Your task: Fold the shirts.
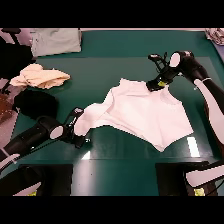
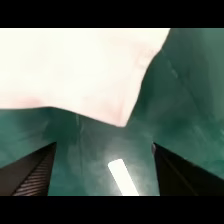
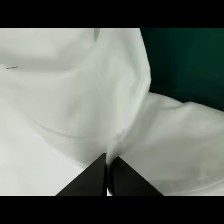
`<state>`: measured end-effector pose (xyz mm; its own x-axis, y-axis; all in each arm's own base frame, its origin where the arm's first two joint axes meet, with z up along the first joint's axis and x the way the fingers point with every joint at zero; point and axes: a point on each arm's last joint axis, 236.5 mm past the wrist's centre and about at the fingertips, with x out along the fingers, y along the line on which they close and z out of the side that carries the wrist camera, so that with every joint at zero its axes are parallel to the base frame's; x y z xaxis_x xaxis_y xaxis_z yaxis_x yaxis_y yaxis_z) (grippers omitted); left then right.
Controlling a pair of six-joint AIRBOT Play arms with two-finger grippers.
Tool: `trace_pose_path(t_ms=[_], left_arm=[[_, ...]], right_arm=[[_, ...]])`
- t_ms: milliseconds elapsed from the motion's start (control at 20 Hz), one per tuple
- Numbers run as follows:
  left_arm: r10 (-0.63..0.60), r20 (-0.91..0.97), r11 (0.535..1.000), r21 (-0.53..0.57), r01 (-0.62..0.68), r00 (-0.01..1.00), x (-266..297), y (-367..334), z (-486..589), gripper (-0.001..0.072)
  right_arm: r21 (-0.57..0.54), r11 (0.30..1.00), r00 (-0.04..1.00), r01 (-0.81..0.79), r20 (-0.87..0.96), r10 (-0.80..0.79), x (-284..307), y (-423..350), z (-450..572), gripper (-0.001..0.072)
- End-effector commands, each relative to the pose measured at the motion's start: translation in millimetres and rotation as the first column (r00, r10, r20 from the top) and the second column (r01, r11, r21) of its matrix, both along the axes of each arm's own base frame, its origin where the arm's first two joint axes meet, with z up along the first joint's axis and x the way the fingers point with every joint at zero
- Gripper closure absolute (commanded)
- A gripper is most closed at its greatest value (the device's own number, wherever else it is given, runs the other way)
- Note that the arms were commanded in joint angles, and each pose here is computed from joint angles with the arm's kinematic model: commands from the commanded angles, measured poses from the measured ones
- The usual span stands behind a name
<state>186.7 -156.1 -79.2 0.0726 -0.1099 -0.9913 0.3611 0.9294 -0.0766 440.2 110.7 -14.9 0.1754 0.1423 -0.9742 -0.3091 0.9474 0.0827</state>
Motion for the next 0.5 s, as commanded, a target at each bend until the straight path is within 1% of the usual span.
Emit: trace_pose_path(t_ms=[0,200,450], left_arm=[[-0.049,-0.007,0.998,0.038,0.049,0.999,5,2,-13,-0.0013],[-0.044,0.070,0.999,-0.015,0.045,0.997,25,-13,-4,-0.0013],[-0.040,0.105,0.998,-0.039,0.044,0.994,33,-19,-3,-0.0013]], right_arm=[[-0.002,1.000,1.000,-0.001,-0.009,0.001,-3,-1,-1,0.0695],[-0.002,1.000,1.000,0.000,-0.008,0.000,-2,-2,-1,0.0695],[-0.002,1.000,1.000,0.000,-0.009,0.000,-3,-2,-1,0.0695]])
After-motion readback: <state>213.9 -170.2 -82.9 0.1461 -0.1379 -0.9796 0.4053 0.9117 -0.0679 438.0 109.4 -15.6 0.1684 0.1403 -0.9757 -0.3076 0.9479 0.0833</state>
